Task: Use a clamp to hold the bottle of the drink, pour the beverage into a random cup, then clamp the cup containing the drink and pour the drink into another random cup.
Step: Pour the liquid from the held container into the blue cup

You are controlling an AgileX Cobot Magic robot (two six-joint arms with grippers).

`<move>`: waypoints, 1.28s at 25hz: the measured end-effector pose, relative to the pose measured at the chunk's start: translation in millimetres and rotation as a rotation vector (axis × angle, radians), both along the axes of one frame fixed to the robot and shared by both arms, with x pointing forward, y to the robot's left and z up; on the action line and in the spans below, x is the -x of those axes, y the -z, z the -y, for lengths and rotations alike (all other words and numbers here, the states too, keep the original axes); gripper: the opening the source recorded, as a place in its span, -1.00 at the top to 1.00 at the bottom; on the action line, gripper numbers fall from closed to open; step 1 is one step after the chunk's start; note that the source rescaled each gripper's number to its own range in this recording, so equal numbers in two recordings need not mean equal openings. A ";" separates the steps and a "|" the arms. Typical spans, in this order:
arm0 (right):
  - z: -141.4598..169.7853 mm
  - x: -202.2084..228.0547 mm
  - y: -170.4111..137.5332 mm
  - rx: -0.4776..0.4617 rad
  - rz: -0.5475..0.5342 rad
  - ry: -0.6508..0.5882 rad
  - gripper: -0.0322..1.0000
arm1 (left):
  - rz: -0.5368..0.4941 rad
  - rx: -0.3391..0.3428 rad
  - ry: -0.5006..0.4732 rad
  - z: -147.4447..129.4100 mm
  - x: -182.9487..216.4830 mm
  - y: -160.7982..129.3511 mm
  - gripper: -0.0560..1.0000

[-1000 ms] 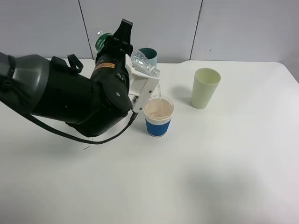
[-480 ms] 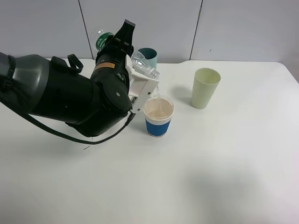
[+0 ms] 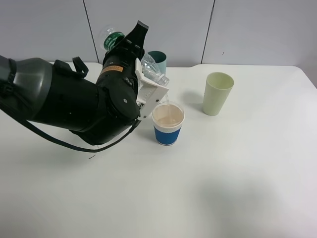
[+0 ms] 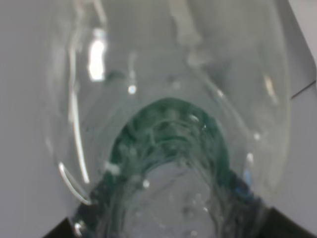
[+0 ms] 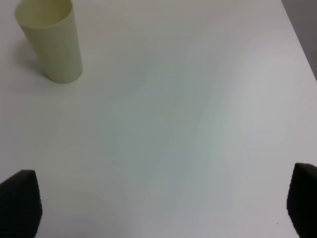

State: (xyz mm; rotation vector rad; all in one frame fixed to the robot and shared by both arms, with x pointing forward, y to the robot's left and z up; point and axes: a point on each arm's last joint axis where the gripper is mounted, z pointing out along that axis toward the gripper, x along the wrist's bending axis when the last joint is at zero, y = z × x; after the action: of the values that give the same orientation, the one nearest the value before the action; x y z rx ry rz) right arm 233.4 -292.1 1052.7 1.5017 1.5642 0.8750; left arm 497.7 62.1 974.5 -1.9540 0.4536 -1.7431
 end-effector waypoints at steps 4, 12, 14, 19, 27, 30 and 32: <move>0.0 0.0 0.0 0.000 0.000 0.000 -1.00 | 0.007 -0.021 0.013 1.0 -0.2 -0.9 0.89; 0.0 0.0 0.0 0.000 0.000 0.000 -1.00 | 0.035 -0.052 0.054 4.6 -0.8 -3.7 0.89; 0.0 0.0 0.0 0.000 0.000 0.000 -1.00 | 0.043 -0.057 0.064 5.5 -0.9 -4.4 0.89; 0.0 0.0 0.0 0.000 0.000 0.000 -1.00 | 0.071 -0.075 0.101 8.9 -1.2 -7.0 0.89; 0.0 0.0 0.0 0.000 0.000 0.000 -1.00 | 0.090 -0.067 0.123 10.8 -1.5 -8.6 0.89; 0.0 0.0 0.0 0.000 0.000 0.000 -1.00 | 0.094 -0.015 0.123 10.8 -1.5 -8.7 0.89; 0.0 0.0 0.0 0.000 0.000 0.000 -1.00 | 0.095 0.035 0.117 10.5 -1.5 -8.4 0.89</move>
State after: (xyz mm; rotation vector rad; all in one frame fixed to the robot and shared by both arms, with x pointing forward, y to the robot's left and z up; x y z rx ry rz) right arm 233.4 -292.1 1052.7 1.5017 1.5642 0.8750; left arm 499.1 51.6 982.9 -1.8925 0.5171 -1.9195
